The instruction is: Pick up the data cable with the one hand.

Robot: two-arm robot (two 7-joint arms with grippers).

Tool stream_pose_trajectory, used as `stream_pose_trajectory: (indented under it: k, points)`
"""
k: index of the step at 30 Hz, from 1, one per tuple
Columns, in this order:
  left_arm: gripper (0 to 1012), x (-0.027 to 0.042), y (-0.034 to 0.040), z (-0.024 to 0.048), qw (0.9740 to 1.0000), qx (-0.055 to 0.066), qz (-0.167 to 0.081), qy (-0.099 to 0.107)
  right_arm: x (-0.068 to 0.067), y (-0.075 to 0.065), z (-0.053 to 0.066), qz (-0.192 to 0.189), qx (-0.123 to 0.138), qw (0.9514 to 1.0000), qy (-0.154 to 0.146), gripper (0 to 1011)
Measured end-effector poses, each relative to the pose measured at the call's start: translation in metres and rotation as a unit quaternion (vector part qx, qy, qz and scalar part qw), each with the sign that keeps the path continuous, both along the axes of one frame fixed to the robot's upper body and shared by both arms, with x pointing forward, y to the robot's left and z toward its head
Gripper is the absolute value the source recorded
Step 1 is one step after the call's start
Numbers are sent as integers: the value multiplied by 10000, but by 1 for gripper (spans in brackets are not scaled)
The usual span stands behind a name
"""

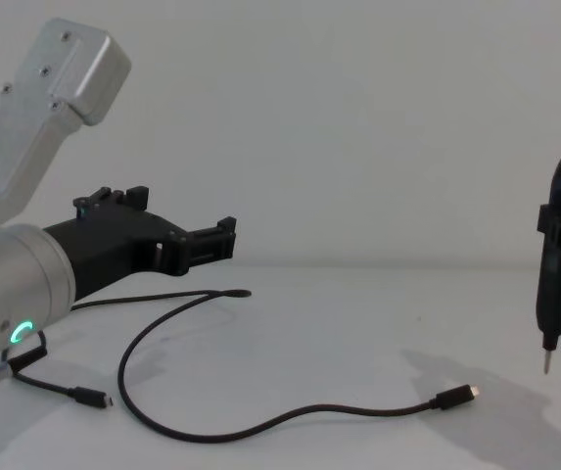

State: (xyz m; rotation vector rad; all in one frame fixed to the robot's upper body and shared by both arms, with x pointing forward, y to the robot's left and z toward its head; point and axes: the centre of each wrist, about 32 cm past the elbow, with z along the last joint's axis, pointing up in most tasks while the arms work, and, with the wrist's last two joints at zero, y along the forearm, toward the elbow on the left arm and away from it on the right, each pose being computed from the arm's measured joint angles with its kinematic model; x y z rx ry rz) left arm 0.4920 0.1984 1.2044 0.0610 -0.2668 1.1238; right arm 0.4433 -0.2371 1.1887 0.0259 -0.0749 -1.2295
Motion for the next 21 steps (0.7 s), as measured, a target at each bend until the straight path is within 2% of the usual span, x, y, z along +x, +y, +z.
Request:
stream_pose_trajectory:
  k: [21]
  points:
    - [1004,0,0,0,10000,3,-1,-3,0,0,0,0,0,10000,0,275]
